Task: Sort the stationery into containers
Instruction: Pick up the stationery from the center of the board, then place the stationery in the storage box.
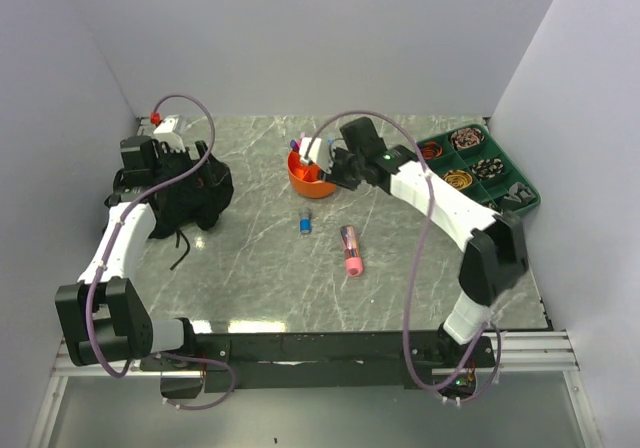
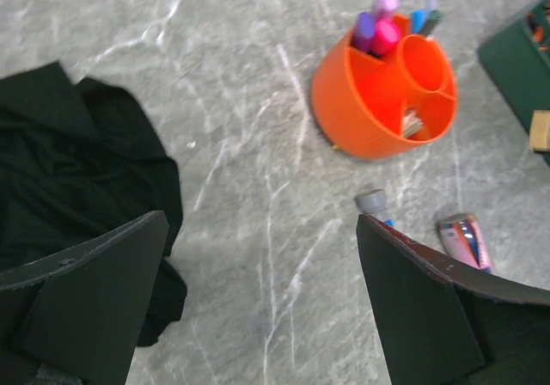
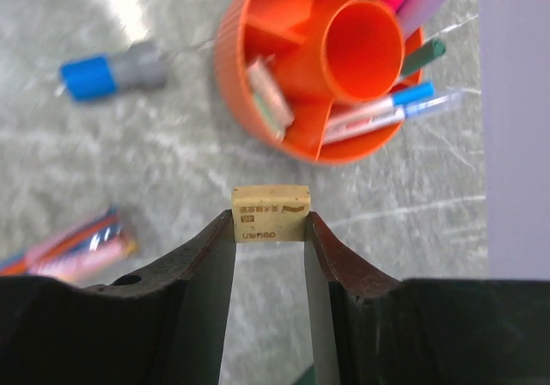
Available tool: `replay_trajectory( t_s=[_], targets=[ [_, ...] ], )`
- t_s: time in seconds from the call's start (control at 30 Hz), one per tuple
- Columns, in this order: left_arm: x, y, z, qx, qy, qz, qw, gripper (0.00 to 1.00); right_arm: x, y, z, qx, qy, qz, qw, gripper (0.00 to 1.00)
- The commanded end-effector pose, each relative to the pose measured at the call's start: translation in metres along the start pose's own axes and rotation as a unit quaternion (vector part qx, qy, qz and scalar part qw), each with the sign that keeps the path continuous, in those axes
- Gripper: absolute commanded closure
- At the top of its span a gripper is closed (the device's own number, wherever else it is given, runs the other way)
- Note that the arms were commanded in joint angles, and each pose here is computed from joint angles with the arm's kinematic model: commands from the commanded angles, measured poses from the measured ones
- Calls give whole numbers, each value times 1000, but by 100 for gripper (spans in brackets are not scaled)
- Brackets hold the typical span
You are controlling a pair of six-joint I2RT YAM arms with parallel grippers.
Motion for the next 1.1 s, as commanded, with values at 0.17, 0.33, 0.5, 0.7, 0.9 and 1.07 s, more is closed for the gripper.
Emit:
replay_trajectory(
  t_s=[0.17,0.33,0.5,0.7,0.9,1.07],
  targets=[
    [8,29,15,-27,-58,26,998,1,47,-18,-44,60,36,-7,998,81],
    [11,32,13,-37,-48,31,998,1,62,-22,-49,71,29,-10,997,81],
    [16,25,15,-32,-50,29,998,1,68,-20,-49,78,29,-7,996,76],
    [18,18,13,-28,-47,25,998,1,73,-18,-34,88,6,-1,996,78],
    [17,20,14,-22,-48,27,998,0,73,-16,-29,96,11,0,995,64],
    [17,24,10,-9,-44,39,998,1,68,-23,-33,113,13,-8,994,51]
  ],
)
Point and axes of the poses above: each gripper's point midway between its finger pads, its own x axis out along the fingers, its own z axis along the line the jaws close on, y = z × x, the point moved 2 cm from there along -x, back along the fingers, and after that the axes turned 12 degrees about -x, right-handed, at the moved point
